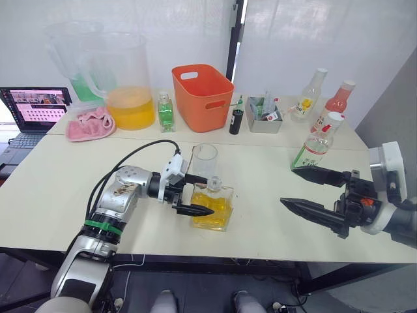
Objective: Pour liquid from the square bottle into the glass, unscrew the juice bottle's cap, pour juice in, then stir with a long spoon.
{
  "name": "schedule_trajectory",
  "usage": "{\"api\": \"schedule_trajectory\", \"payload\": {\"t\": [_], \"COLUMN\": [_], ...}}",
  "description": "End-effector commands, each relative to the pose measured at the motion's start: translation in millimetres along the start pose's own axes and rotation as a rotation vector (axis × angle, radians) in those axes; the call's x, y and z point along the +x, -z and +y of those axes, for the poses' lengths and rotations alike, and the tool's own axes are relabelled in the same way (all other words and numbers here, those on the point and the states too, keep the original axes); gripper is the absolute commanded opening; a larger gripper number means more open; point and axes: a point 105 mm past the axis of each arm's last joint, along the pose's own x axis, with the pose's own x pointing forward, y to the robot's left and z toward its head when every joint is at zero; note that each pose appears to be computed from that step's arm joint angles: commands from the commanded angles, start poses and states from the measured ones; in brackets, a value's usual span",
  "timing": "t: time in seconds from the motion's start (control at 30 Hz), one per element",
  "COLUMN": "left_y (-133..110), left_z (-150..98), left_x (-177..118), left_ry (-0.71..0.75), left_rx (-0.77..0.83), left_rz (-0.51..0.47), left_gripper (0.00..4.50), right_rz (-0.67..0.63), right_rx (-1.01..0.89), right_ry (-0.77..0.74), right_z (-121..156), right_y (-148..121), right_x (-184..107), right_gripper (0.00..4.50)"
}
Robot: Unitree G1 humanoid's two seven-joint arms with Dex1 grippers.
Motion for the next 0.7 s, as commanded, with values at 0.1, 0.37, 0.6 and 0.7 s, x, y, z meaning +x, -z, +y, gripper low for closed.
{"api": "schedule_trajectory", "payload": {"t": [0.1, 0.37, 0.6, 0.7], "left_y": [-26, -12, -11, -10], "left_z": [-13, -7, -6, -6], "left_x": [6, 9, 17, 17], "left_ry": [0.023, -0.044, -0.054, -0.049], "left_rx": [0.007, 0.038, 0.061, 0.08], "left_rz": [-0.045, -0.022, -0.032, -0.018], "left_gripper": [4.44, 4.44, 2.92, 2.8], "right_rz": [-0.03, -0.025, -0.031, -0.015], "right_rx": [-0.028, -0.054, -0.043, -0.06], "right_ry": [-0.037, -0.055, -0.065, -0.065], "right_z": [-2, -5, -5, 0], "right_y": [-6, -7, -5, -2], "right_x": [7, 14, 20, 33], "right_gripper": [4.5, 4.5, 4.5, 4.5]}}
